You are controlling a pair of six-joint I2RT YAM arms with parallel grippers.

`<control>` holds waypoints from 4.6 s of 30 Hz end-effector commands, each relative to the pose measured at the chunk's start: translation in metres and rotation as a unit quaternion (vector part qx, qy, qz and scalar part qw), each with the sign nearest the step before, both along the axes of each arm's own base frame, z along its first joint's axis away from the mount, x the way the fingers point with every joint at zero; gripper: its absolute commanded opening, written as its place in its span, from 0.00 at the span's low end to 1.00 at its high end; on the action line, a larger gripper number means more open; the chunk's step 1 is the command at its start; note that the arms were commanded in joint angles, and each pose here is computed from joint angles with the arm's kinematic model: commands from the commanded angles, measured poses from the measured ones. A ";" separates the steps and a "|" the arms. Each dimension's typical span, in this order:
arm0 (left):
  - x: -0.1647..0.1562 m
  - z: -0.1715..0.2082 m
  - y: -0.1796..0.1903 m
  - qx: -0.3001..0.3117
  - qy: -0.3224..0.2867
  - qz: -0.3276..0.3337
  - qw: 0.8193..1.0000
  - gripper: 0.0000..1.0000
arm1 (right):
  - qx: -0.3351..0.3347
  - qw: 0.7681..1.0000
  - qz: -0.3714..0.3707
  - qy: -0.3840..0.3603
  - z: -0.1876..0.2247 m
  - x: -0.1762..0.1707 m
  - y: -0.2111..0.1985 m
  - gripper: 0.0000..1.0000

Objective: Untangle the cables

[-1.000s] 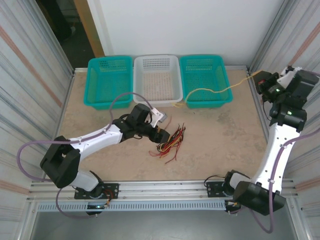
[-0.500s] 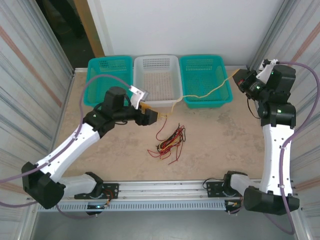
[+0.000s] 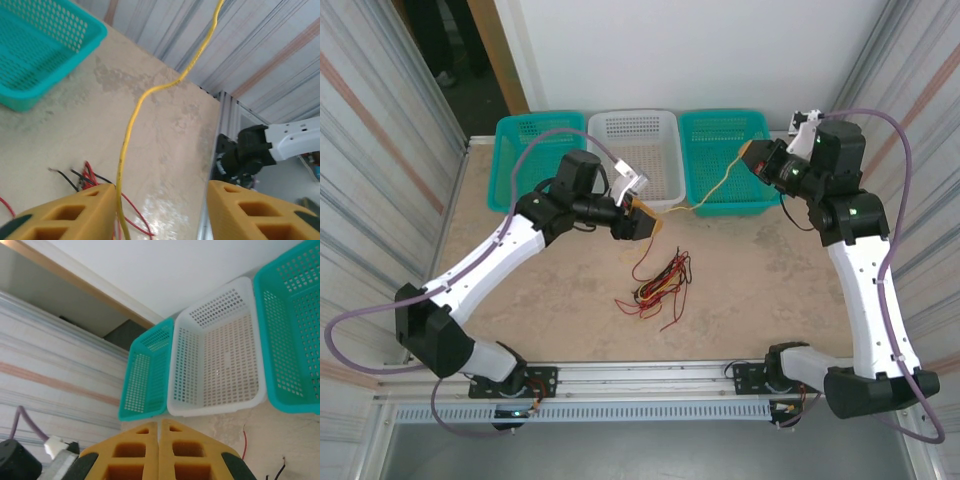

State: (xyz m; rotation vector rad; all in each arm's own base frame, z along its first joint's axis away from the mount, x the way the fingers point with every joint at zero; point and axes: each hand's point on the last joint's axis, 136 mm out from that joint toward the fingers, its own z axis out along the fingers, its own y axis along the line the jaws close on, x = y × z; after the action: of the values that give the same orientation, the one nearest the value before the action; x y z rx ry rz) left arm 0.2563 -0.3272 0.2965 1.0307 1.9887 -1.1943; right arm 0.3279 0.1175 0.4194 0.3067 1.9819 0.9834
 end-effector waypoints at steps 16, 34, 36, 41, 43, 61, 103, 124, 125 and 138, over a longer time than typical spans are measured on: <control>-0.003 -0.031 0.007 0.047 0.020 0.015 0.999 0.21 | -0.001 0.999 0.000 -0.036 0.021 0.005 0.003 0.00; 0.143 0.014 0.148 0.044 -0.023 0.371 0.927 0.00 | 0.010 0.996 -0.084 0.040 -0.041 -0.007 -0.043 0.65; 0.169 0.018 0.174 0.050 -0.036 0.418 0.906 0.00 | 0.017 0.995 -0.078 0.062 -0.061 -0.014 -0.039 0.65; 0.228 -0.006 0.231 0.077 -0.010 0.494 0.866 0.00 | 0.007 0.993 -0.061 0.099 -0.098 -0.035 -0.025 0.63; 0.245 -0.015 0.245 0.091 -0.016 0.507 0.857 0.00 | -0.001 0.993 -0.050 0.109 -0.108 -0.043 -0.018 0.62; 0.273 -0.074 0.311 0.130 0.033 0.581 0.803 0.50 | -0.026 0.987 -0.050 0.151 -0.143 -0.063 -0.012 0.59; -0.007 -0.173 0.056 0.212 0.142 0.170 0.952 0.53 | -0.145 0.957 -0.018 0.252 -0.258 -0.096 0.046 0.61; -0.027 -0.192 0.042 0.247 0.169 0.130 0.945 0.38 | -0.130 0.952 -0.002 0.276 -0.285 -0.098 0.064 0.57; -0.027 -0.191 0.041 0.246 0.171 0.128 0.945 0.38 | -0.131 0.951 0.000 0.279 -0.288 -0.098 0.066 0.56; -0.056 -0.192 0.037 0.244 0.211 0.078 0.943 0.26 | -0.170 0.933 0.019 0.316 -0.316 -0.086 0.087 0.52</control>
State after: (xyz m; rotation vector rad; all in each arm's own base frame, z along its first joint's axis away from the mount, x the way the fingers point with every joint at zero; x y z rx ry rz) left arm 0.2132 -0.2902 0.1055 0.8113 2.7076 -0.8739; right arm 0.2359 0.1941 0.0947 0.4531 2.7077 0.5549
